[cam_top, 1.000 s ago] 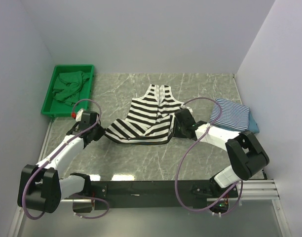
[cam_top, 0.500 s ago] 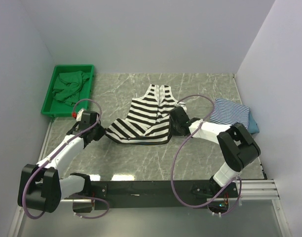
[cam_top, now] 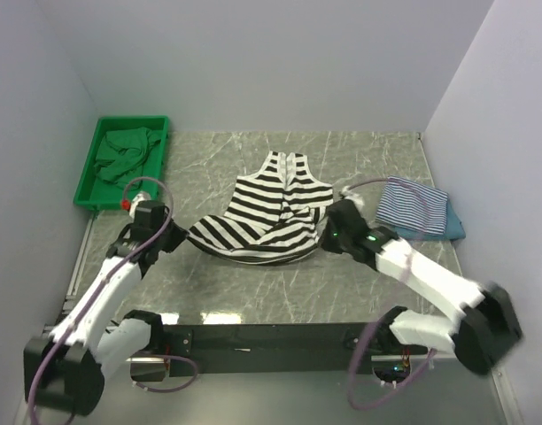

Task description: Fold and stack the tank tops

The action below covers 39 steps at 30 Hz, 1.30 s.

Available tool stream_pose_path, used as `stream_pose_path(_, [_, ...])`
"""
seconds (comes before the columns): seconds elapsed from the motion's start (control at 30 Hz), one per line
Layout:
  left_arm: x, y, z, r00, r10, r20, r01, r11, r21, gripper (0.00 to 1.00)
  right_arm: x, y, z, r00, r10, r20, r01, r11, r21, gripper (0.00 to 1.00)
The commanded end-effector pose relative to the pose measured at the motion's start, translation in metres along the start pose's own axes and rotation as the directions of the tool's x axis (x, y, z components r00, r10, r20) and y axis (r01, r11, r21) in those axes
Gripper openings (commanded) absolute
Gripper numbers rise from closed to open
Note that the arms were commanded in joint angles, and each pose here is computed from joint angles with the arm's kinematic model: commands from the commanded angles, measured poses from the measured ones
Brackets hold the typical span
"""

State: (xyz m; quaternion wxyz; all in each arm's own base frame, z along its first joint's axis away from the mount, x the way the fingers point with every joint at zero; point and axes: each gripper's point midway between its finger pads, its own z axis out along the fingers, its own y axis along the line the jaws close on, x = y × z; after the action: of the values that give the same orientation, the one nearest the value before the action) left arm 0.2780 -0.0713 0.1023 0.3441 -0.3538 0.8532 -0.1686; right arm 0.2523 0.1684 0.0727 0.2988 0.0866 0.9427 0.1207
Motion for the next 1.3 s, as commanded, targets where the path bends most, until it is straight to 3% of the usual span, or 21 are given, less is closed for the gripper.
stream_pose_path(0.0, [-0.019,-0.031,-0.048,0.998,0.015,0.054,-0.022,0.989,0.143,0.00,-0.033,0.004,-0.078,0.980,0.117,0.158,-0.101,0.989,-0.107,0.00])
stream_pose_path(0.2, [-0.046,-0.076,-0.157,0.986,0.013,0.166,-0.079,0.913,0.400,0.01,-0.083,0.011,-0.224,0.889,0.274,0.367,-0.120,0.913,-0.390,0.00])
stream_pose_path(0.33, [-0.084,-0.125,-0.268,0.955,-0.053,0.290,-0.140,0.785,0.604,0.01,-0.116,0.024,-0.302,0.836,0.317,0.449,-0.054,0.860,-0.507,0.00])
stream_pose_path(0.43, [-0.107,-0.156,-0.321,0.934,-0.109,0.340,-0.172,0.697,0.696,0.01,-0.148,0.036,-0.342,0.790,0.326,0.519,0.000,0.847,-0.532,0.00])
stream_pose_path(0.53, [-0.131,-0.182,-0.331,0.917,-0.172,0.359,-0.166,0.655,0.737,0.01,-0.185,0.052,-0.356,0.745,0.308,0.592,0.038,0.866,-0.499,0.00])
stream_pose_path(0.63, [-0.154,-0.216,-0.294,0.918,-0.191,0.348,-0.140,0.665,0.733,0.00,-0.226,0.071,-0.356,0.697,0.282,0.659,0.070,0.888,-0.455,0.00])
stream_pose_path(0.8, [-0.195,-0.262,-0.254,0.883,-0.223,0.413,-0.175,0.660,0.731,0.01,-0.298,0.107,-0.304,0.698,0.235,0.676,0.123,0.891,-0.437,0.00])
stream_pose_path(0.83, [-0.209,-0.272,-0.261,0.861,-0.231,0.454,-0.209,0.652,0.729,0.01,-0.311,0.109,-0.297,0.692,0.235,0.682,0.126,0.891,-0.435,0.00])
stream_pose_path(0.87, [-0.217,-0.286,-0.236,0.864,-0.213,0.457,-0.213,0.667,0.714,0.01,-0.335,0.114,-0.286,0.686,0.236,0.688,0.125,0.893,-0.431,0.00])
stream_pose_path(0.93, [-0.239,-0.316,-0.256,0.830,-0.228,0.509,-0.293,0.599,0.746,0.01,-0.359,0.120,-0.281,0.674,0.239,0.699,0.141,0.887,-0.439,0.00])
stream_pose_path(0.97, [-0.246,-0.329,-0.227,0.840,-0.206,0.502,-0.287,0.616,0.733,0.01,-0.378,0.129,-0.283,0.654,0.250,0.713,0.157,0.878,-0.452,0.00])
stream_pose_path(1.0, [-0.261,-0.345,-0.251,0.817,-0.231,0.528,-0.324,0.575,0.752,0.01,-0.388,0.130,-0.286,0.643,0.253,0.722,0.171,0.873,-0.458,0.00])
stream_pose_path(1.03, [-0.263,-0.358,-0.232,0.830,-0.192,0.524,-0.343,0.564,0.751,0.01,-0.402,0.136,-0.317,0.594,0.273,0.757,0.208,0.857,-0.472,0.00])
stream_pose_path(1.07, [-0.268,-0.366,-0.237,0.823,-0.191,0.536,-0.361,0.552,0.751,0.00,-0.409,0.138,-0.301,0.615,0.254,0.746,0.199,0.865,-0.460,0.00])
stream_pose_path(1.1, [-0.279,-0.375,-0.264,0.802,-0.207,0.560,-0.391,0.527,0.755,0.01,-0.415,0.138,-0.309,0.601,0.255,0.757,0.205,0.867,-0.454,0.00])
stream_pose_path(1.13, [-0.280,-0.382,-0.259,0.802,-0.179,0.570,-0.415,0.520,0.746,0.01,-0.419,0.140,-0.331,0.572,0.266,0.776,0.224,0.859,-0.460,0.00])
stream_pose_path(1.27, [-0.282,-0.375,-0.285,0.770,-0.180,0.612,-0.455,0.517,0.725,0.01,-0.412,0.135,-0.336,0.569,0.263,0.779,0.223,0.863,-0.454,0.00])
